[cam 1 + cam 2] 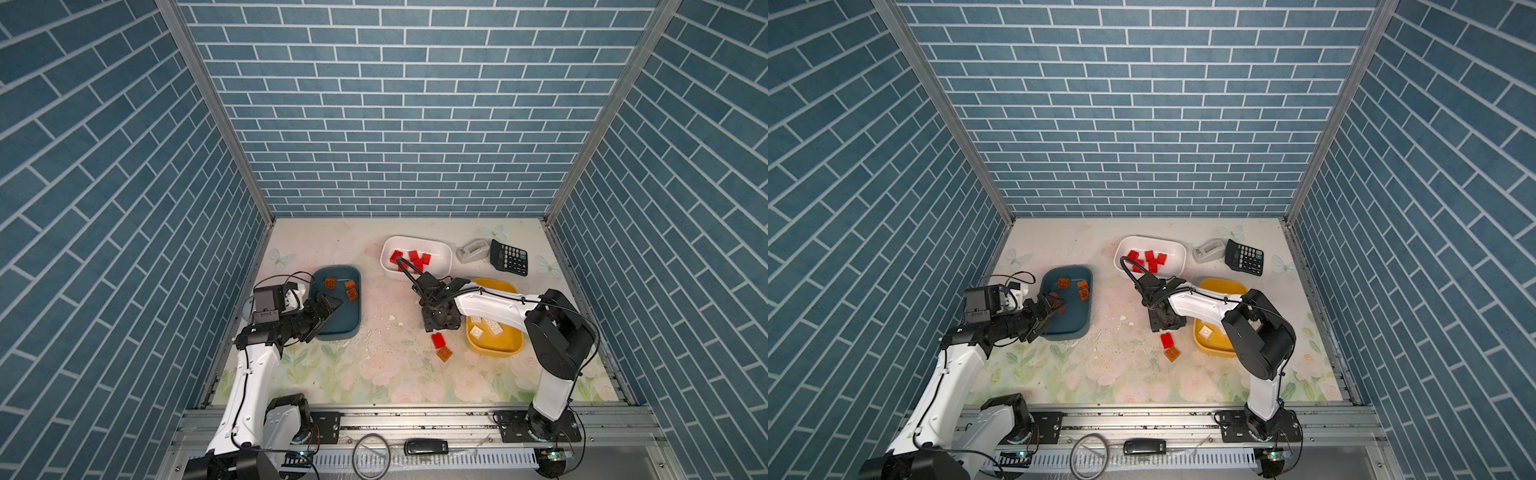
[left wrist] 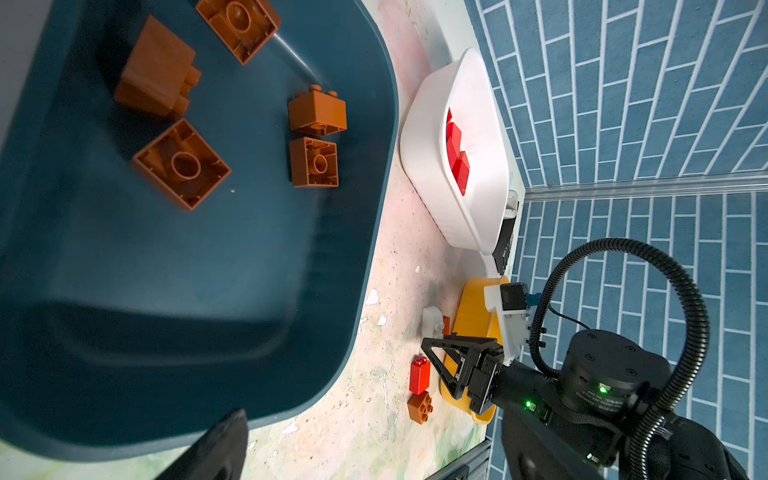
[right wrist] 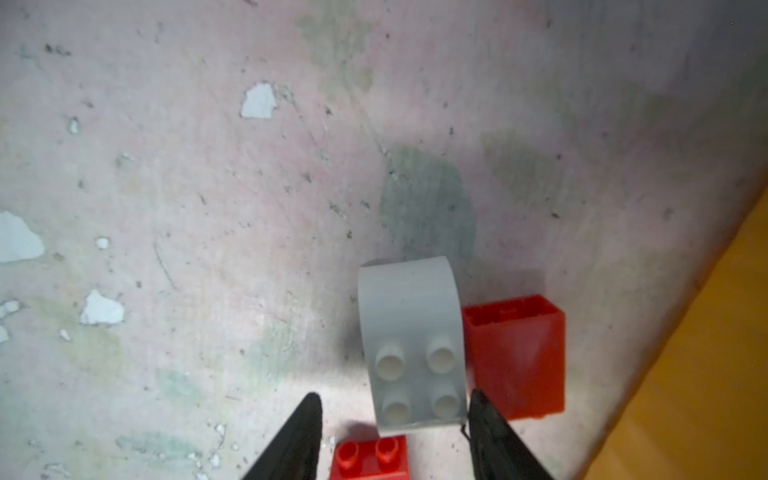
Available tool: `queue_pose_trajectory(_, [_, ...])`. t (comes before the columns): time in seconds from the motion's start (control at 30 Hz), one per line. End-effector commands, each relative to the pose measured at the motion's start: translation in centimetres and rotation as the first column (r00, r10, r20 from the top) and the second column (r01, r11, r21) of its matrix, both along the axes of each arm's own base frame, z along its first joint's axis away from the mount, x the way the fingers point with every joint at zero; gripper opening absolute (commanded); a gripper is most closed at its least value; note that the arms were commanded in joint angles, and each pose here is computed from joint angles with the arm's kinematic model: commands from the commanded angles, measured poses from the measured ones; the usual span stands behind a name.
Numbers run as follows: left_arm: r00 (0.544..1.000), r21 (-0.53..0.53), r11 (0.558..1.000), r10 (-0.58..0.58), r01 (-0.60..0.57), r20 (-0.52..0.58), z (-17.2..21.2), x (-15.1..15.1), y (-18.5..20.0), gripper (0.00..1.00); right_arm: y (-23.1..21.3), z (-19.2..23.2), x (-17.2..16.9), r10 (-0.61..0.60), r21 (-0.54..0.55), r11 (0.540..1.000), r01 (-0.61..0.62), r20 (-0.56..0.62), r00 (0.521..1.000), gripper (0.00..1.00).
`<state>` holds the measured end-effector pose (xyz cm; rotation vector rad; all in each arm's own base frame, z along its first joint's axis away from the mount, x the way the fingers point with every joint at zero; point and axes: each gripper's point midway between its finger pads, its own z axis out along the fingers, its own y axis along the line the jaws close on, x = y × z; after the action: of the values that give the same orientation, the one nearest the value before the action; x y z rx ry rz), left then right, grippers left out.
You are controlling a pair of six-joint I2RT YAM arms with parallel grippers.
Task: Sort the legos into containers by color
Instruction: 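Grasp the white curved brick beside the red brick with the right gripper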
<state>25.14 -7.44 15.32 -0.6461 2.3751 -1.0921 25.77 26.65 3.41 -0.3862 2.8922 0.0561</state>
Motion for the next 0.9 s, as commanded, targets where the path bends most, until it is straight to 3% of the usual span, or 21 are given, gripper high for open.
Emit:
queue_pose_trajectory(0.0, [1.000,-0.003,1.000,-0.007,0.007,0.016,0.1,0.1,-0.2,0.97,0.8,0.1,0.3,0.017,0.027,0.999,-0.016,-0.010,1.000,0.57])
queue_pose_trajectory(0.2, [1.000,-0.003,1.000,-0.005,0.006,0.015,0.0,0.0,-0.2,0.97,1.5,0.3,0.4,0.024,0.052,0.998,-0.023,-0.009,1.000,0.57])
queue_pose_trajectory(0.37, [1.000,-0.004,1.000,0.000,0.000,0.014,-0.2,0.0,-0.1,0.97,0.4,-0.4,0.9,0.015,-0.039,0.999,-0.015,-0.016,1.000,0.55])
queue_pose_trajectory(0.67, [1.000,-0.004,1.000,-0.001,0.001,0.011,-0.2,-0.1,-0.2,0.97,0.6,-1.7,1.2,0.014,-0.062,0.998,-0.017,-0.038,0.999,0.53])
queue_pose_trajectory(0.87, [1.000,-0.005,1.000,-0.001,0.002,0.007,-0.3,0.0,-0.2,0.97,0.7,-1.6,1.5,0.014,-0.065,0.998,-0.016,-0.033,0.999,0.35])
